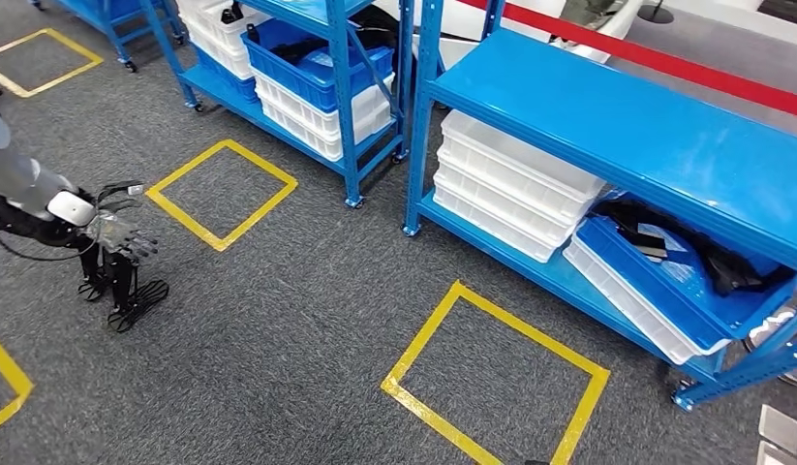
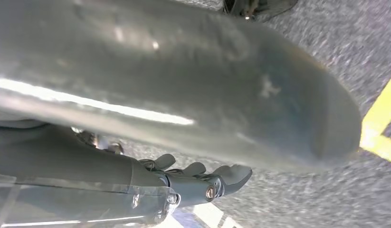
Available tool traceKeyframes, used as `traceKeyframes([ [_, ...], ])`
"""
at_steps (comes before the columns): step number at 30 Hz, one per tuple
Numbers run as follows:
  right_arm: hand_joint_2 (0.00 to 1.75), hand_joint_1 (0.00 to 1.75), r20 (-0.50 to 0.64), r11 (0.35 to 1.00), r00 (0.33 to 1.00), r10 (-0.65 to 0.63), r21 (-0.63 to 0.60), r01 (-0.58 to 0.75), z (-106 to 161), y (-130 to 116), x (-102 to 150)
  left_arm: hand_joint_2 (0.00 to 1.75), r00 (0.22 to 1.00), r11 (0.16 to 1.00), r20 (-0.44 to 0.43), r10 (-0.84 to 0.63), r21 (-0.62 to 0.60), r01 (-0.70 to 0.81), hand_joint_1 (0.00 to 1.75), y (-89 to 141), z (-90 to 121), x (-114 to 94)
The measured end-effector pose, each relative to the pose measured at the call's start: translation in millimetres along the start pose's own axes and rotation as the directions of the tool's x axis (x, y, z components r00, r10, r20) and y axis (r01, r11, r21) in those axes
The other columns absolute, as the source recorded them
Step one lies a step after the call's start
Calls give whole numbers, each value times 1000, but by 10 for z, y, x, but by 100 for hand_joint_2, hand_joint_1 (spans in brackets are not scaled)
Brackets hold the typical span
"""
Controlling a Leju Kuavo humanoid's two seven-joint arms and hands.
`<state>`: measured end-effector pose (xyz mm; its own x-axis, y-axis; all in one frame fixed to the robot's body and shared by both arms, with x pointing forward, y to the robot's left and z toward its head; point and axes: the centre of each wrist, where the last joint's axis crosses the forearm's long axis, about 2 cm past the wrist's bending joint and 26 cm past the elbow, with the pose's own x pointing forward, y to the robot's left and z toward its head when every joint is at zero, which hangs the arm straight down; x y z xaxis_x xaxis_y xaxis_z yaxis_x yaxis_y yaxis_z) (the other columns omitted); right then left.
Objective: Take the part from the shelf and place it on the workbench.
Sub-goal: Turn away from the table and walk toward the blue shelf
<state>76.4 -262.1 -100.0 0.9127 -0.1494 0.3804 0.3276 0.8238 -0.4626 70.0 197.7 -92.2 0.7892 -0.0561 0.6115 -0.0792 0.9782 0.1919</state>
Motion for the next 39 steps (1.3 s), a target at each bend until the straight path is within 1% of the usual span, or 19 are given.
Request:
traceKeyframes([
  [5,0,0,-32,1000,999,2,0,-2,2,-4,-19,0,1000,1000,-2,-2,1,2,0,1,3,-5],
  [12,0,0,-47,1000,999,1,7,0,18,11,-35,0,1000,1000,3,1,4,-1,0,-8,-11,29],
  [23,0,0,-41,1000,999,3,16,-3,37,42,-20,0,1000,1000,-3,1,2,-1,0,-3,5,-7],
  [39,0,0,-37,1000,999,7,18,-6,40,44,-25,0,1000,1000,6,4,-8,-4,0,-10,-6,18],
])
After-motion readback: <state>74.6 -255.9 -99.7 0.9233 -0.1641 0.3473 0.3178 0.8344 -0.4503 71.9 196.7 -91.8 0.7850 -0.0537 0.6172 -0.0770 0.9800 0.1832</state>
